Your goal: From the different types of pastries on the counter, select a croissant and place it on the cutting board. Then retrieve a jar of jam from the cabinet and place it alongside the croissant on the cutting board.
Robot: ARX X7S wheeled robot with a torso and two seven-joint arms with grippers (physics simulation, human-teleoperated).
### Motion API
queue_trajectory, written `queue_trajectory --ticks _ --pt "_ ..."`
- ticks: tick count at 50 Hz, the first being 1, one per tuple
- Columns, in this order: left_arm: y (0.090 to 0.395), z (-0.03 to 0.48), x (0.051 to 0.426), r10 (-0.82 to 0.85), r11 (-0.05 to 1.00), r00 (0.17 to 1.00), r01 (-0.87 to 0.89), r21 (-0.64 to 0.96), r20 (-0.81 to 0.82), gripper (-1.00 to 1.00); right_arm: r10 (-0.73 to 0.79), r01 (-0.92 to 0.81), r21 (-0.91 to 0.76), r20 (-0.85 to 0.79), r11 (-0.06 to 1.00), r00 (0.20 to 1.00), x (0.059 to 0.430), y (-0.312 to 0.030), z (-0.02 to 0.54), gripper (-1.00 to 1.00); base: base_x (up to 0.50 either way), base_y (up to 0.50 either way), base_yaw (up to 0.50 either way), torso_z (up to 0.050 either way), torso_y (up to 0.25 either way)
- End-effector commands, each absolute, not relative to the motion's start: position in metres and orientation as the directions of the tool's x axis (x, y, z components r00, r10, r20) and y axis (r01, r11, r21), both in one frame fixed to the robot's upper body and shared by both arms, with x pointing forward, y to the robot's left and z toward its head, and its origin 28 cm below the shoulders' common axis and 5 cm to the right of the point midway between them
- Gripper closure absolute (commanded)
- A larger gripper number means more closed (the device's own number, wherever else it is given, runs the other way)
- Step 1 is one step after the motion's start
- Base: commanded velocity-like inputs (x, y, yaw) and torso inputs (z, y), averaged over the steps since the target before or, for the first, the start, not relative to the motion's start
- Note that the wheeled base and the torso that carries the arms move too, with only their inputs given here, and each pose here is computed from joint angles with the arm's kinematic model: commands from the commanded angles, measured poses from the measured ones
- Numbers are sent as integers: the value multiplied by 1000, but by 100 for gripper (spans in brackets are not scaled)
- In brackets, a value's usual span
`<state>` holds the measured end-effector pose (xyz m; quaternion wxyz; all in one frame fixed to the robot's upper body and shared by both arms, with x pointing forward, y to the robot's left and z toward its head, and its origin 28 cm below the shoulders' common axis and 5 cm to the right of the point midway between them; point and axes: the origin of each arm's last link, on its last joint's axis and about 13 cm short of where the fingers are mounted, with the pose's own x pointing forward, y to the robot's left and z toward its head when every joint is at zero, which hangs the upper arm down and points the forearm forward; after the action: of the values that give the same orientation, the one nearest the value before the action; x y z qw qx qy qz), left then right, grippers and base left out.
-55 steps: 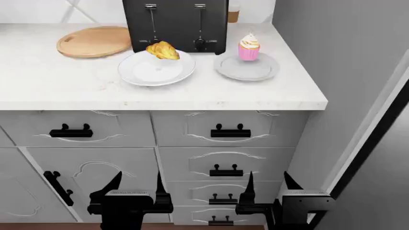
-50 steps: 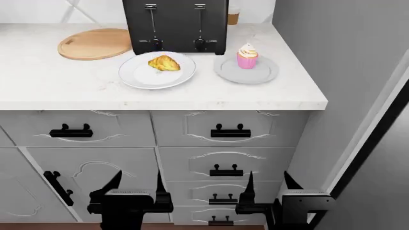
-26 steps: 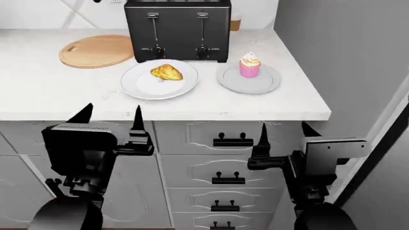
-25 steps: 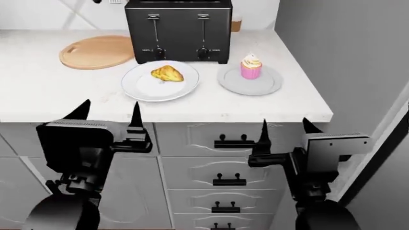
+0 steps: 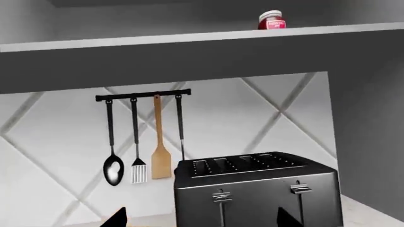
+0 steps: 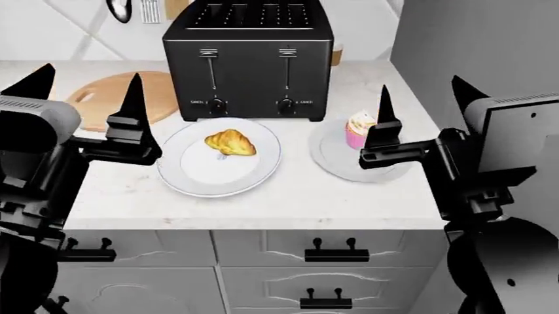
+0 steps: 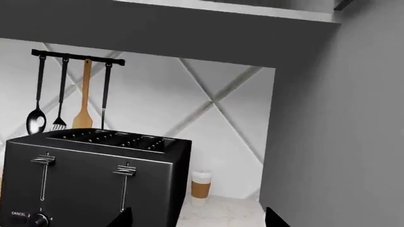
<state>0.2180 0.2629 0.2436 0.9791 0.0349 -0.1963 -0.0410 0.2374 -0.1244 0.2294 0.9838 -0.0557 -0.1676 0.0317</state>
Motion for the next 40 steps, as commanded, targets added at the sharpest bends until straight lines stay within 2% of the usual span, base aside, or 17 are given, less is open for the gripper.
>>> queue_trajectory --ticks 1,27,36,40 --pt "274 261 212 -71 995 910 34 97 410 -100 91 -30 -169 365 985 926 232 -129 258 -100 500 74 0 50 0" --pt "284 276 205 -43 995 901 0 98 432 -100 75 -6 -160 432 987 899 221 -138 289 -100 500 97 0 50 0" --pt "283 276 203 -51 995 906 9 102 419 -100 67 -1 -147 446 989 893 219 -139 294 -100 500 258 0 50 0" --pt "283 276 204 -49 995 917 9 102 396 -100 50 9 -126 458 992 888 216 -142 299 -100 500 56 0 19 0"
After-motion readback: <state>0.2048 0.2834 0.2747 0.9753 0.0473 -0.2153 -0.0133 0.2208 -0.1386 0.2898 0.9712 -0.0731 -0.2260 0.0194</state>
